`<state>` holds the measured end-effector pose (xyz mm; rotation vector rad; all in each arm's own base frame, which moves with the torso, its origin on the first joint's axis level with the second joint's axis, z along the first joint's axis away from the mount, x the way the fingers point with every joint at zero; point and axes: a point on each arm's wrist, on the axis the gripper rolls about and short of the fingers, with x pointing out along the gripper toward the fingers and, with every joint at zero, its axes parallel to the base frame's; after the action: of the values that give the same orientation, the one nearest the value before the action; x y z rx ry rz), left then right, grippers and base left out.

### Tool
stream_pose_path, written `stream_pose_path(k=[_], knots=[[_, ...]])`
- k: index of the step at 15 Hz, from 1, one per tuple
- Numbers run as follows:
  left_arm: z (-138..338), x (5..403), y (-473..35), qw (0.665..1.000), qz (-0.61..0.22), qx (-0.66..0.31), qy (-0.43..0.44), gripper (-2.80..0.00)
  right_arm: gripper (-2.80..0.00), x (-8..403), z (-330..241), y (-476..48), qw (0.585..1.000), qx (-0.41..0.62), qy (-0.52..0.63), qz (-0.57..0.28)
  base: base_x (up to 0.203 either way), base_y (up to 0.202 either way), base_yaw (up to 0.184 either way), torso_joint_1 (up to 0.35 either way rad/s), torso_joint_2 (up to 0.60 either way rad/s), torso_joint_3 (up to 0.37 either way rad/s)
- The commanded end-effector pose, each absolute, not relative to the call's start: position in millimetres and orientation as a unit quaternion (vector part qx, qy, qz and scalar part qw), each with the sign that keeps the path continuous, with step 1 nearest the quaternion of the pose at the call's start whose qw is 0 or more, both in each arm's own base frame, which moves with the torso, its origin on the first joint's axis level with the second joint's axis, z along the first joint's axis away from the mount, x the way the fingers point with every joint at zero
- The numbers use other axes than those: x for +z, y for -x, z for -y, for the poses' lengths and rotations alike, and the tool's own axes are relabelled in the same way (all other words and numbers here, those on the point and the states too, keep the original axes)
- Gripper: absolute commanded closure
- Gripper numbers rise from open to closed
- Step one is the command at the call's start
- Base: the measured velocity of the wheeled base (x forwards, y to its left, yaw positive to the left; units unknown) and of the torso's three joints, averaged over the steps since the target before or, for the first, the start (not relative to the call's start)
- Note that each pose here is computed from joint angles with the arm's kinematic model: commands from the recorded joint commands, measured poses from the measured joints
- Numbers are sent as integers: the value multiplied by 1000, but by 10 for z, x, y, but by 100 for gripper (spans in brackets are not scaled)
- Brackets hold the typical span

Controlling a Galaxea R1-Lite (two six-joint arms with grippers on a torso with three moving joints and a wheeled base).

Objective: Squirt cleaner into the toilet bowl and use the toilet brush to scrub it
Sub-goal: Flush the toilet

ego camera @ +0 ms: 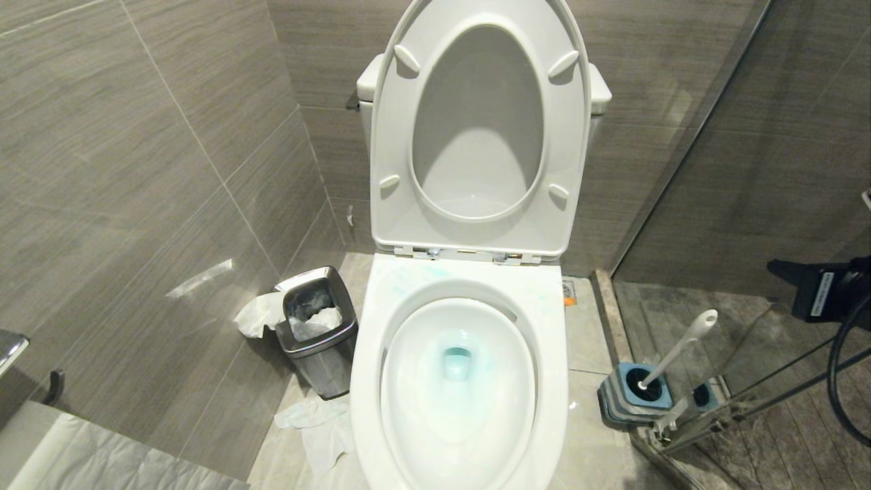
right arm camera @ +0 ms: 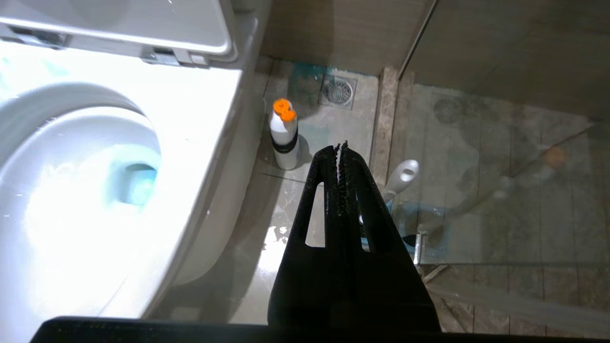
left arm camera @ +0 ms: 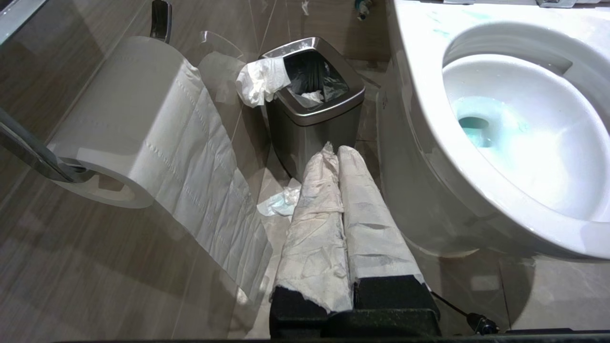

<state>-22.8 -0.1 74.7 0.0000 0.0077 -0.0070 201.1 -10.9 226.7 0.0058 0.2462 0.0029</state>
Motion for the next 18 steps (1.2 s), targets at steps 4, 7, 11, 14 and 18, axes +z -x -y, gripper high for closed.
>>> stream_pose_path(k=[4, 7, 11, 14, 18], knots=[[1, 743, 227, 1000, -5, -4, 0, 0, 0, 2457, 25, -1112, 998, 16, 3, -59, 0, 0, 0, 0, 0, 0], [1, 743, 227, 1000, -5, -4, 0, 0, 0, 2321, -7, -693, 999, 36, 4, -38, 0, 0, 0, 0, 0, 0], [1, 743, 227, 1000, -5, -4, 0, 0, 0, 2160, -24, -173, 998, 51, 8, 30, 0, 0, 0, 0, 0, 0], [1, 743, 227, 1000, -5, -4, 0, 0, 0, 2100, -26, 125, 994, 51, 12, 91, 0, 0, 0, 0, 0, 0], [1, 743, 227, 1000, -5, -4, 0, 0, 0, 2168, -27, 428, 984, 45, 41, 167, 0, 0, 0, 0, 0, 0]])
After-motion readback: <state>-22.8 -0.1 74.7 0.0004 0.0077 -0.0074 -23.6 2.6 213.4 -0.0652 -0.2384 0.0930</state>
